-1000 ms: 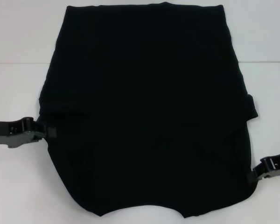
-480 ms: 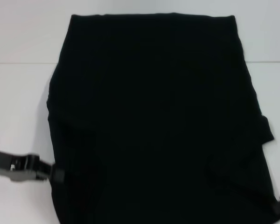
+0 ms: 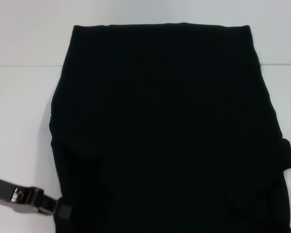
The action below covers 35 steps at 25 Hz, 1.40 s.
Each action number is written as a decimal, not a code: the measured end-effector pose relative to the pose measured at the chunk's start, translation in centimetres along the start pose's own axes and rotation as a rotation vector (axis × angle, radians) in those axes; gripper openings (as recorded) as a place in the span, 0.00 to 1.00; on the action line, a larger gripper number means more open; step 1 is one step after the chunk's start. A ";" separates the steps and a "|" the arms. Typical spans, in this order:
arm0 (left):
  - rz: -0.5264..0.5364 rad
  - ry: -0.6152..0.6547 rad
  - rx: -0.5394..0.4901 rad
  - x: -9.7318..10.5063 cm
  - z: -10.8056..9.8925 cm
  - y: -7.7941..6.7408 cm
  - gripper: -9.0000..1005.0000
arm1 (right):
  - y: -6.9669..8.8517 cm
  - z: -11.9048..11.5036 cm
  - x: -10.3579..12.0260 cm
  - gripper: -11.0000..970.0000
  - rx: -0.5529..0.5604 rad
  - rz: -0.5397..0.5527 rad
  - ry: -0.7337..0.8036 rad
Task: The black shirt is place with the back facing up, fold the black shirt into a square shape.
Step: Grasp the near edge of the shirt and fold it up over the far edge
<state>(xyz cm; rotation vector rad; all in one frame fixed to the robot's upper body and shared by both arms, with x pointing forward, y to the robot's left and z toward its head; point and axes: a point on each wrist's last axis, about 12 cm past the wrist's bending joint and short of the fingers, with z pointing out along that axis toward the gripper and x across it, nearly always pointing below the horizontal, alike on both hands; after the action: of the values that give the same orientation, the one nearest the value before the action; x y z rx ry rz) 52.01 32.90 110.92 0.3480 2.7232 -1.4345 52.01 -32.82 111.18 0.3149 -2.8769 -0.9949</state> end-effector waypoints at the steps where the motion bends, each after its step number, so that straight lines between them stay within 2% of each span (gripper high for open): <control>1: 0.029 -0.017 0.026 -0.3 0.0 -0.3 0.04 | 0.1 -0.2 -0.1 0.10 -0.020 -0.009 -0.022; 4: 0.065 -0.071 0.071 -1.1 -0.3 -0.9 0.04 | 0.1 -1.2 -0.5 0.10 -0.082 -0.042 -0.111; 6: 0.055 -0.156 0.091 -2.5 -0.8 -1.1 0.04 | -0.3 -2.7 -1.2 0.11 -0.118 -0.048 -0.219; 7: 0.055 -0.156 0.091 -2.5 -0.8 -1.1 0.04 | -0.3 -2.7 -1.2 0.11 -0.118 -0.048 -0.219; 10: 0.006 -0.249 0.054 -4.8 -0.8 -1.2 0.04 | -0.5 -3.7 -2.6 0.11 -0.123 -0.050 -0.315; 14: -0.025 -0.368 0.008 -7.3 -0.5 -1.3 0.04 | -0.4 -4.9 -4.9 0.12 -0.097 -0.067 -0.423; 15: -0.033 -0.405 -0.005 -8.0 -0.3 -1.4 0.04 | -0.3 -5.6 -6.1 0.12 -0.067 -0.077 -0.482; 16: -0.042 -0.436 -0.018 -8.6 -0.2 -1.4 0.04 | -0.3 -5.6 -6.1 0.12 -0.067 -0.077 -0.482; 19: -0.062 -0.505 -0.062 -10.4 0.3 -1.5 0.04 | -0.1 -6.6 -8.2 0.13 0.000 -0.086 -0.587; 27: -0.047 -0.639 -0.178 -14.5 2.5 -2.3 0.04 | 0.7 -6.4 -12.7 0.14 0.113 -0.087 -0.743; 31: -0.023 -0.670 -0.246 -15.5 3.6 -2.5 0.04 | 0.8 -5.4 -14.1 0.14 0.172 -0.082 -0.783; 35: -0.021 -0.717 -0.263 -15.9 3.5 -2.5 0.04 | 0.9 -5.0 -15.1 0.15 0.227 -0.084 -0.835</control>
<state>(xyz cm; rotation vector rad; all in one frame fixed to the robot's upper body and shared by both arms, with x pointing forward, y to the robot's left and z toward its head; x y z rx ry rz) 66.75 25.87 113.23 -0.1815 2.2629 -0.9280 67.27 -31.81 115.56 0.0195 -3.7692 -0.9819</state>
